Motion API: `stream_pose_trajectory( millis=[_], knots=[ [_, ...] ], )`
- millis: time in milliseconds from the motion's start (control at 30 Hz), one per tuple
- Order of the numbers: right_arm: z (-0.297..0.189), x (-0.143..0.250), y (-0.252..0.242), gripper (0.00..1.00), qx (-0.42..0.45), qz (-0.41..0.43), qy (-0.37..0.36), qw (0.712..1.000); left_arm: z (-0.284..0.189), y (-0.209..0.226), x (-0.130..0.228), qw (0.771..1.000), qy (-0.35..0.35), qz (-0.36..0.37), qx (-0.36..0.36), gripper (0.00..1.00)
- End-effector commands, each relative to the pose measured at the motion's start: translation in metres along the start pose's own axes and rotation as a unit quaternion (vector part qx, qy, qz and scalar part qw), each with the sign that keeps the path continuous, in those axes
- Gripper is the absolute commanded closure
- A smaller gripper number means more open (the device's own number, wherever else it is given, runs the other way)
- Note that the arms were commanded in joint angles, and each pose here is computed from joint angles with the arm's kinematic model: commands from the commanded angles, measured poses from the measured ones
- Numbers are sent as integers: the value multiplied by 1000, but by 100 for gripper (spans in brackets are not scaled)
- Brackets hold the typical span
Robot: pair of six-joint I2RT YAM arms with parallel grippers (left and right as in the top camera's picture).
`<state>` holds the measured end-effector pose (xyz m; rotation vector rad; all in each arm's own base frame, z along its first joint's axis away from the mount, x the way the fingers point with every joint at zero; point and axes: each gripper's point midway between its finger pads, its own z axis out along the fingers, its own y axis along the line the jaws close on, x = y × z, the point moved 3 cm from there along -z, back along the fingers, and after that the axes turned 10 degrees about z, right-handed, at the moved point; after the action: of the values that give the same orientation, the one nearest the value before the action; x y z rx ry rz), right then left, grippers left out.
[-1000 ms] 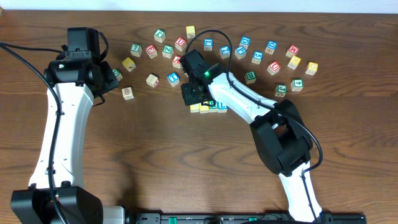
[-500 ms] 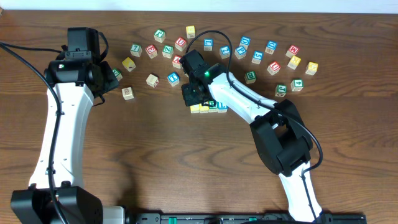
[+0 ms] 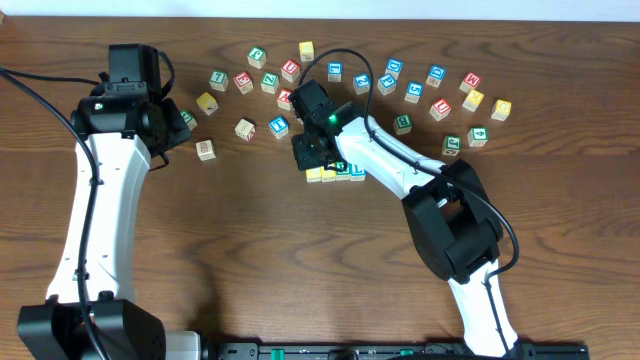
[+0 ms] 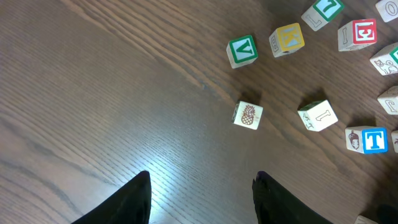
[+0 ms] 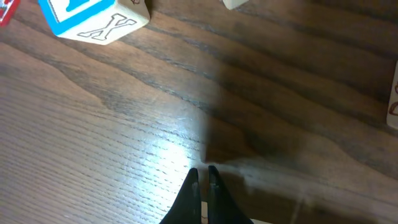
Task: Spell out CORL
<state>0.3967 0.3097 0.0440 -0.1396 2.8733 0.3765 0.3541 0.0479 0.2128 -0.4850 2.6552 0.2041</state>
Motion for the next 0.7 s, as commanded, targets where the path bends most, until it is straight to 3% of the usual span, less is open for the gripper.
stream_pose_trajectory(
  millis=[0,333,667],
  knots=[
    [-18,-18,7,99,-15,9,-25,1000,4,1,3,1000,9,-4,-4,48],
    [-103,-46,-41,96,-7,66,-57,996,4,1,3,1000,9,-4,-4,48],
    [-88,-7,-109,98,61,127,40,989,4,1,2,1000,7,-4,-4,48]
  ],
)
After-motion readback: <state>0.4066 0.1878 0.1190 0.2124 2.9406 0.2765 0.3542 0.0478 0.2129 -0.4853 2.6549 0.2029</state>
